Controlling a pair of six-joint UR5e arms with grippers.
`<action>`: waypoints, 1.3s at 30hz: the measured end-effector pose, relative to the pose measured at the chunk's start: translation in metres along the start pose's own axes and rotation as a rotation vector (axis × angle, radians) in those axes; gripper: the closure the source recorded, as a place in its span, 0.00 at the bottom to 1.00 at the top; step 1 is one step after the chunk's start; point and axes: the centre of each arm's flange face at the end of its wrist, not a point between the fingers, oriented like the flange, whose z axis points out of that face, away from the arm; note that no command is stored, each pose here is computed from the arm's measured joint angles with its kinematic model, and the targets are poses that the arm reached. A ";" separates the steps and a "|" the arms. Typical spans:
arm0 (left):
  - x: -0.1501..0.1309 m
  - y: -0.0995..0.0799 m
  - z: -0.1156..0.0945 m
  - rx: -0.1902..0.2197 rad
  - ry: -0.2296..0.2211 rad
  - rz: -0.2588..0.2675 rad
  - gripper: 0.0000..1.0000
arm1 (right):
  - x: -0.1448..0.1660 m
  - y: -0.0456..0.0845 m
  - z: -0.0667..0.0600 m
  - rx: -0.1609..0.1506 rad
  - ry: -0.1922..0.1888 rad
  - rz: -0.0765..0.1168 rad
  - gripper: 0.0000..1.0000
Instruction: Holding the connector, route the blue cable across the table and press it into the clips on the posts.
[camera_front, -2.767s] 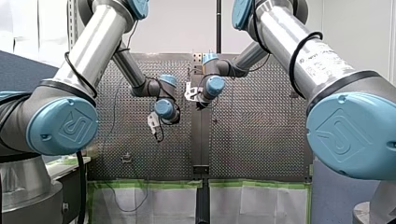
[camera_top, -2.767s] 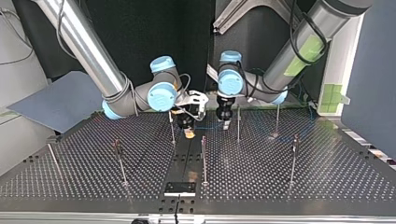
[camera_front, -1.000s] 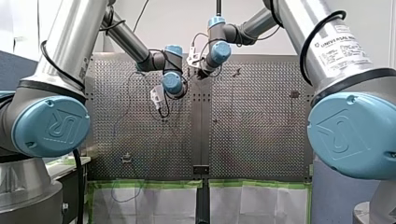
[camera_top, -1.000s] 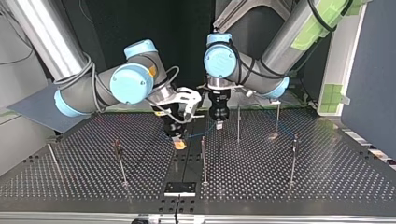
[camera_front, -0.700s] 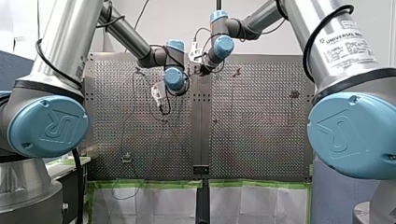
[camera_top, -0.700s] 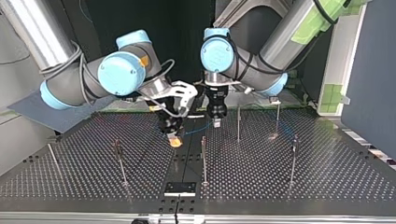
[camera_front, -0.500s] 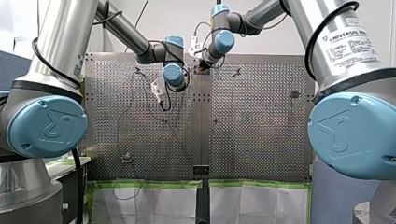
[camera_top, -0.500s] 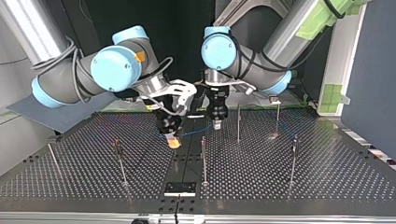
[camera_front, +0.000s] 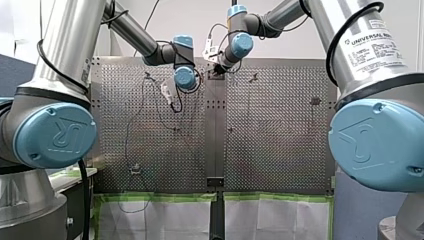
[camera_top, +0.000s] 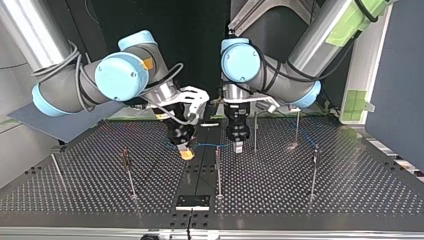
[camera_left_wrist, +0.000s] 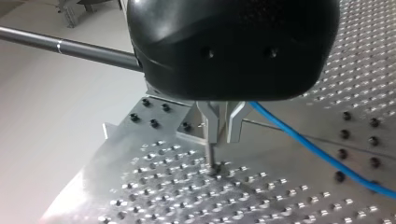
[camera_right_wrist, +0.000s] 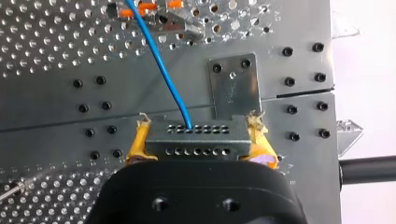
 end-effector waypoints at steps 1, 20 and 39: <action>-0.003 -0.001 0.003 0.001 -0.006 0.001 0.88 | 0.001 0.000 0.000 0.003 0.001 0.000 1.00; -0.009 0.012 0.017 0.018 0.018 0.031 0.85 | 0.004 0.010 0.004 0.002 0.003 0.012 1.00; -0.009 0.038 0.079 0.038 -0.008 0.029 0.83 | -0.004 0.041 0.024 -0.026 -0.007 0.020 1.00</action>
